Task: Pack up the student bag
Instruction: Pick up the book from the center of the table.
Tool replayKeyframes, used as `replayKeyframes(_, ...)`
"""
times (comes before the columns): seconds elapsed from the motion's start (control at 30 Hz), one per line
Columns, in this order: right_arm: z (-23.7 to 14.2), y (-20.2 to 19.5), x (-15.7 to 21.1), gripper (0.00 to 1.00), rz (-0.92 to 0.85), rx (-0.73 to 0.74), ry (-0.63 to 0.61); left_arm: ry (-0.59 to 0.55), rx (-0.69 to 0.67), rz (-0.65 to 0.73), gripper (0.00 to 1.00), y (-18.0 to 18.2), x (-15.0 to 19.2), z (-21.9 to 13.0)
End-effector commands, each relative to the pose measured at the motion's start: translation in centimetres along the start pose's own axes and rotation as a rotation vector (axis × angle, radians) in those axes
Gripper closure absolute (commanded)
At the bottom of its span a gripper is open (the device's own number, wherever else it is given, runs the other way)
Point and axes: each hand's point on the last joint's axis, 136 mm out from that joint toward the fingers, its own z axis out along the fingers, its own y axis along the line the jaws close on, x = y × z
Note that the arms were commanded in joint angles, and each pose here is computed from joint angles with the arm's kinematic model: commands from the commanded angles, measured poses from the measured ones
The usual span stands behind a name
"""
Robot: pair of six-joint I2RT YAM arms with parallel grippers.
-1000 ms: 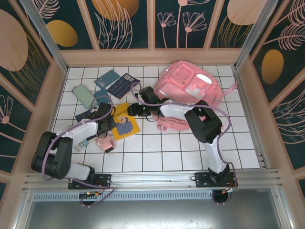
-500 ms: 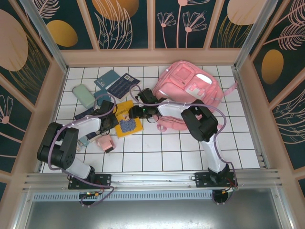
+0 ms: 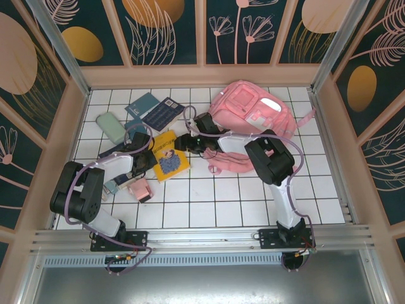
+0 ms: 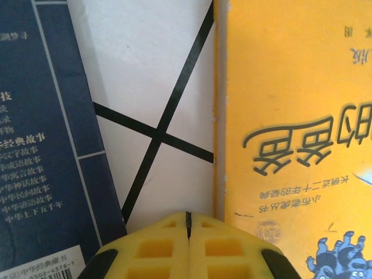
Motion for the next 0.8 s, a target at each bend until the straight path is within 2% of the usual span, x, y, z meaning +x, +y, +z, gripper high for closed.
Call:
replayKeyframes(0.0,-2.0,10.1,0.4,0.46,-0.143,-0.293,0.033,0.108,0.169,0.053,1.0,-4.0,2.1,1.4)
replayKeyframes(0.1,-0.9,8.3,0.6,0.48,-0.121,-0.222,0.042,0.105,0.163,0.062,1.0,-3.9,1.9,1.5)
replayKeyframes(0.23,0.8,4.8,0.9,0.5,-0.111,-0.043,0.069,0.096,0.159,0.071,1.0,-4.0,1.6,1.3)
replayKeyframes(0.33,0.5,4.5,1.1,0.53,-0.111,-0.034,0.065,0.085,0.156,0.086,1.0,-4.0,1.4,1.1)
replayKeyframes(0.4,0.2,4.2,0.8,0.63,-0.109,-0.013,0.05,0.077,0.153,0.092,1.0,-4.0,1.1,1.0)
replayKeyframes(0.47,-0.3,4.0,0.2,0.83,-0.106,0.002,0.031,0.069,0.151,0.097,1.0,-4.0,1.0,0.9)
replayKeyframes(0.53,-1.1,4.1,-0.7,0.98,-0.105,0.011,0.004,0.06,0.159,0.1,1.0,-4.4,0.6,0.5)
replayKeyframes(0.63,-2.4,4.1,-2.0,1.0,-0.103,0.027,-0.041,0.024,0.199,0.094,1.0,-5.6,-0.7,-0.9)
replayKeyframes(0.67,-3.0,4.3,-2.4,1.0,-0.101,0.026,-0.056,0.011,0.213,0.093,0.97,-6.1,-1.2,-1.4)
replayKeyframes(0.77,-5.1,4.3,-4.1,1.0,-0.08,0.02,-0.11,-0.035,0.263,0.082,0.79,-7.7,-3.0,-3.4)
